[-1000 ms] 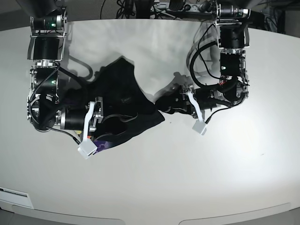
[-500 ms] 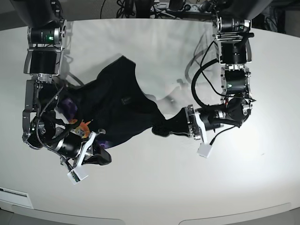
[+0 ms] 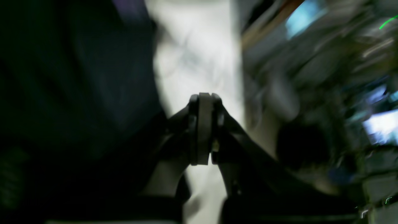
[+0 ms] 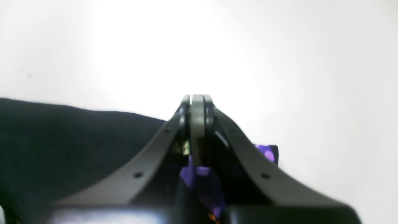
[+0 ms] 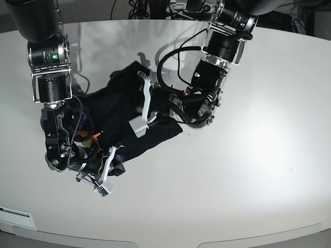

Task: Fold the T-shirt properly
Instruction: 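Grasp the bundle with both grippers and flip it over, then lay the flipped shirt down print side up and smooth it with both grippers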

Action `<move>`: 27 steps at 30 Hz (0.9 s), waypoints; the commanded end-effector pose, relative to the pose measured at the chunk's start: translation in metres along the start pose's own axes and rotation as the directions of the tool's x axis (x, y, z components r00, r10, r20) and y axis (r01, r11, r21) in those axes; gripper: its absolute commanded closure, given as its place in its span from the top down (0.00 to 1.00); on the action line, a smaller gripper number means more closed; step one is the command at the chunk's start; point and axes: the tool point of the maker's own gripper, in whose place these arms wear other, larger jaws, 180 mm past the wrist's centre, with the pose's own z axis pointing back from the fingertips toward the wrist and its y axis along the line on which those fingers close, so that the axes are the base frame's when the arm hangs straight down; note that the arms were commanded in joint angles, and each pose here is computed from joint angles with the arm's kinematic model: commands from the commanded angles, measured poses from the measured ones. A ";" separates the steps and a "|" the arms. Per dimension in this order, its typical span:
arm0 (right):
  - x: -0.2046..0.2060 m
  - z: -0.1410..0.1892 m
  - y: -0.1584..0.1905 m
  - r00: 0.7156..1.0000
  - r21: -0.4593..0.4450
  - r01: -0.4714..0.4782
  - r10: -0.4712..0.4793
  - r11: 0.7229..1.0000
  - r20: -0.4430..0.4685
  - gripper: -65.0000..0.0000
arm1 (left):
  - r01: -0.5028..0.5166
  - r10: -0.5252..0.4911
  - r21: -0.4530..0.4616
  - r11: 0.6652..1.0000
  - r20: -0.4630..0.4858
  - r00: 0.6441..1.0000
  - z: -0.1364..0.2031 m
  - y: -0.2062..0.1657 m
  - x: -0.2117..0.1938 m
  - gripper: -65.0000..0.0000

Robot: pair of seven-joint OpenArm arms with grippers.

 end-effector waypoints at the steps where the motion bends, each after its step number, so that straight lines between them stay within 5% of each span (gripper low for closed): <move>1: 0.018 0.008 -0.010 0.999 -0.018 -0.027 0.028 0.999 0.039 0.00 | 0.026 -0.026 0.031 0.999 0.022 0.999 -0.001 0.004 0.007 0.00; 6: -0.016 0.027 -0.034 0.999 -0.063 -0.028 0.026 0.998 -0.035 0.00 | 0.008 0.001 0.185 0.983 -0.052 0.999 -0.008 0.043 -0.029 0.00; 12: -0.084 0.059 -0.047 0.991 -0.075 0.053 -0.061 0.996 -0.117 0.00 | 0.003 0.027 0.255 0.967 -0.112 0.993 0.013 0.066 -0.050 0.00; 19: -0.164 0.081 -0.013 0.964 -0.068 0.112 -0.125 0.991 -0.233 0.00 | 0.039 0.006 0.356 0.934 -0.124 0.992 0.055 0.095 -0.048 0.00; 27: -0.181 0.110 0.029 0.955 -0.152 0.177 -0.207 0.972 -0.213 0.00 | 0.135 -0.105 0.501 0.855 -0.087 0.991 0.111 0.129 -0.009 0.00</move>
